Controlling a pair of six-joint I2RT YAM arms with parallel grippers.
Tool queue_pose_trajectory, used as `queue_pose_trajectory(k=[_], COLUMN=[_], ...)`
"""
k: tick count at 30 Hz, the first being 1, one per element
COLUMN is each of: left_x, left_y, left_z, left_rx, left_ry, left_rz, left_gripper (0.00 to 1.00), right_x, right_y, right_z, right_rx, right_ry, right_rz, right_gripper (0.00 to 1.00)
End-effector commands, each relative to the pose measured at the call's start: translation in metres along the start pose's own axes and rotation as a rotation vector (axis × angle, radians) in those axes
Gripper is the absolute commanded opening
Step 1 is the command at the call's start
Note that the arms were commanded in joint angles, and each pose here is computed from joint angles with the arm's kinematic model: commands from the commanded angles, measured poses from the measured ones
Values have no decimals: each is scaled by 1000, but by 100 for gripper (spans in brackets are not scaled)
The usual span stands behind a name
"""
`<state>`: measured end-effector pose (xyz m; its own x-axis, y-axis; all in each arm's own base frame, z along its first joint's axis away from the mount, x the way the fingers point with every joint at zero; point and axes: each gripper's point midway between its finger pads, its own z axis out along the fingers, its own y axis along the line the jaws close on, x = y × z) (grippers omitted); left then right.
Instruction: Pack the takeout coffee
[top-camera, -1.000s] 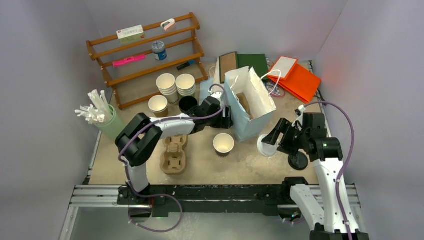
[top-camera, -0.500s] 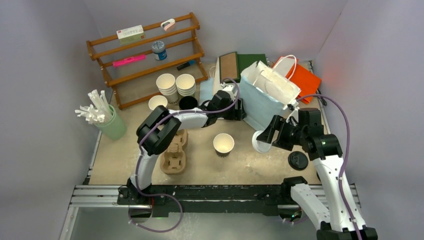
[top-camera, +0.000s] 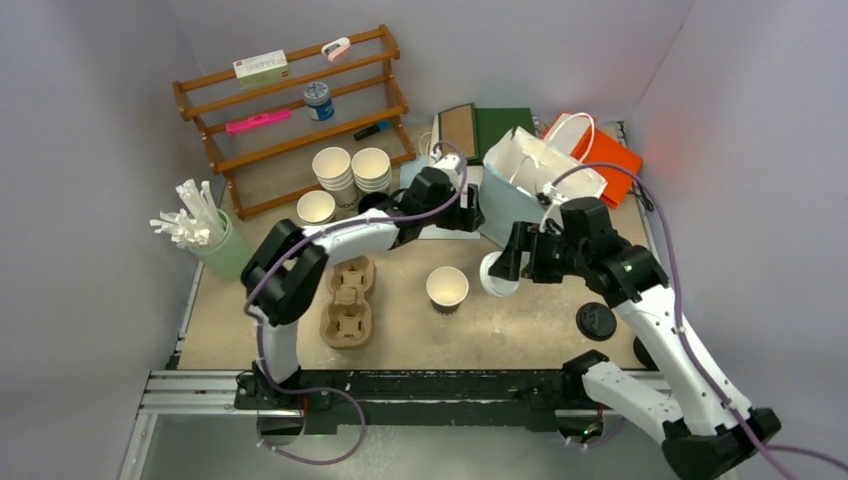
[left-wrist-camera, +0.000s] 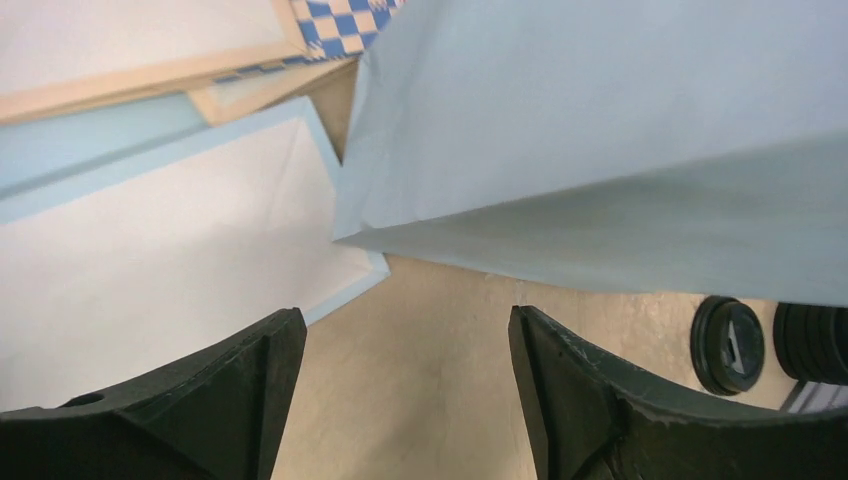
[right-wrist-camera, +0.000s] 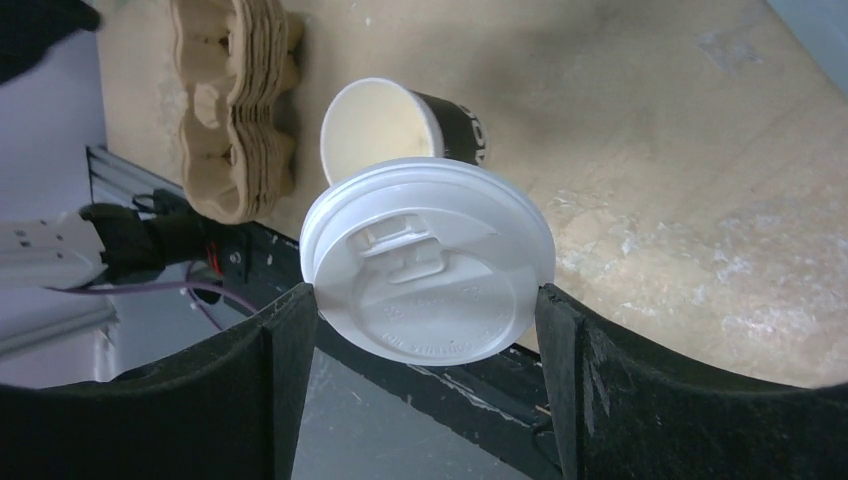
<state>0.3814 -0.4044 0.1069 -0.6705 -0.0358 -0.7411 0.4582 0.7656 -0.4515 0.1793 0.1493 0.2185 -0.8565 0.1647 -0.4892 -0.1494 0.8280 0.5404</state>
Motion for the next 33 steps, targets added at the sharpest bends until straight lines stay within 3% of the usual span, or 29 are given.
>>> queue_pose_trajectory(k=[1,9,18,33], left_x=[-52,-39,-10,38], left_y=[2,31,37,43], left_z=[-67,-149,-207,-211], left_rx=[-38,-163,-175,-137], left_ry=[-110,-71,-47,-2], left_rz=[27,1,-62,-201], left_gripper=[78,80,80,76], right_x=[-22,-8,6,20], right_y=[28,64,71,51], right_z=[9,43,77,96], right_rx=[9,36,135,271], right_ry=[-72,-38,62,221], right_rz=[-102,-242,-351,-439], right_gripper=[56,57,58,58])
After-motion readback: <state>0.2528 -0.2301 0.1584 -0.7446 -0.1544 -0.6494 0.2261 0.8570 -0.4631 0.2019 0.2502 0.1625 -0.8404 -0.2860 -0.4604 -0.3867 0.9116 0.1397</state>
